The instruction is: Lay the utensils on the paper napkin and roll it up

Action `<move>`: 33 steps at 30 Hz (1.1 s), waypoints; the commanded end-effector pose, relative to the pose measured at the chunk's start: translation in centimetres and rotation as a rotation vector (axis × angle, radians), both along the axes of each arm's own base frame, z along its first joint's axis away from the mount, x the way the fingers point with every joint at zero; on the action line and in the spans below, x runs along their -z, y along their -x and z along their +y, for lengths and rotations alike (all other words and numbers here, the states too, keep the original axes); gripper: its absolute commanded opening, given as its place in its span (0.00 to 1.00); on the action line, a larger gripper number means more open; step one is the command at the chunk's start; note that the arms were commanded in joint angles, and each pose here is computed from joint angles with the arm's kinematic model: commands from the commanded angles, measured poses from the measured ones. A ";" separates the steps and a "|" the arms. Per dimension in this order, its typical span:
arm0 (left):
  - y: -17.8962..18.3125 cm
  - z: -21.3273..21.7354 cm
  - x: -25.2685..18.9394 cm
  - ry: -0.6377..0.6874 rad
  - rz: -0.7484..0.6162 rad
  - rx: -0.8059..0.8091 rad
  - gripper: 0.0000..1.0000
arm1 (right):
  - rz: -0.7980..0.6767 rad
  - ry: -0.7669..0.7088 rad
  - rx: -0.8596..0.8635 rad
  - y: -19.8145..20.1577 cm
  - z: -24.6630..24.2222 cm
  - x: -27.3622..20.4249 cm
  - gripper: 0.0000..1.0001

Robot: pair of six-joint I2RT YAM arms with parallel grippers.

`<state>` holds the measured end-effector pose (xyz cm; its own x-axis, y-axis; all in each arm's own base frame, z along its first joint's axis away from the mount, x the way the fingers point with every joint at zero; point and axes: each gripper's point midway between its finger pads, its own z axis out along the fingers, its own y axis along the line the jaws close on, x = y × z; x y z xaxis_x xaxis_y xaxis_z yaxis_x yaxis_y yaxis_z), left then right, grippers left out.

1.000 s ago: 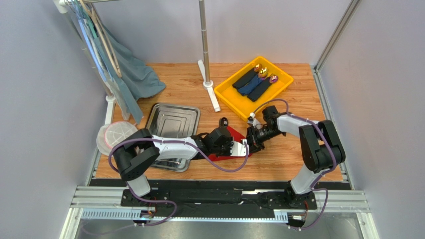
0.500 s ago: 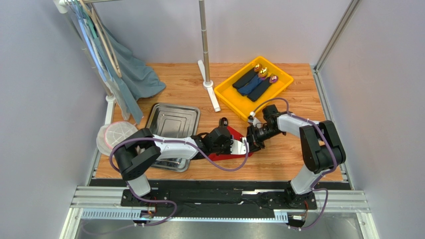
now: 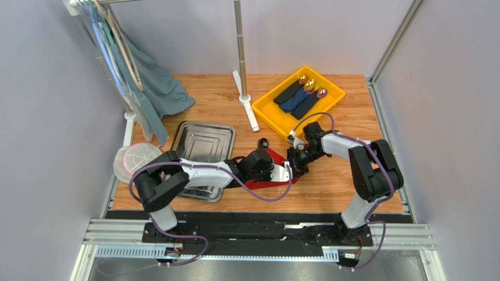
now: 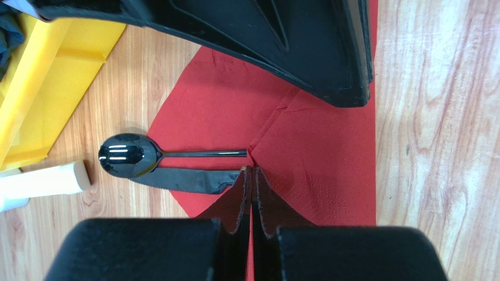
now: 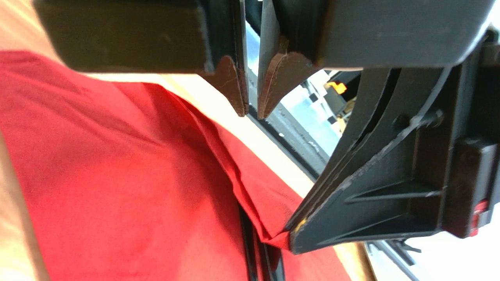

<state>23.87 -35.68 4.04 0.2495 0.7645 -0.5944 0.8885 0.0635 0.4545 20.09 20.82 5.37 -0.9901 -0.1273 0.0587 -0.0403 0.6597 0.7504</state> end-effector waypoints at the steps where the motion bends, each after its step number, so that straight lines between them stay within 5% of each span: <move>1: -0.8 -0.3 -0.8 0.025 -0.032 -0.017 0.00 | -0.056 0.048 0.010 -1.8 0.1 1.1 0.14; 10: -1.0 0.3 -1.3 0.042 -0.005 -0.054 0.02 | -0.130 0.110 0.015 -3.0 0.1 2.5 0.12; 18: -1.1 1.5 -4.2 0.104 0.067 -0.144 0.29 | -0.145 0.157 0.018 -3.2 -0.4 3.5 0.11; 24: 4.5 2.2 -8.4 0.243 0.333 -0.026 0.32 | -0.186 0.178 0.021 -3.5 -0.5 3.2 0.11; 33: 8.5 2.3 -5.7 0.133 0.709 -0.106 0.21 | -0.247 0.242 0.016 -3.8 -1.0 3.3 0.11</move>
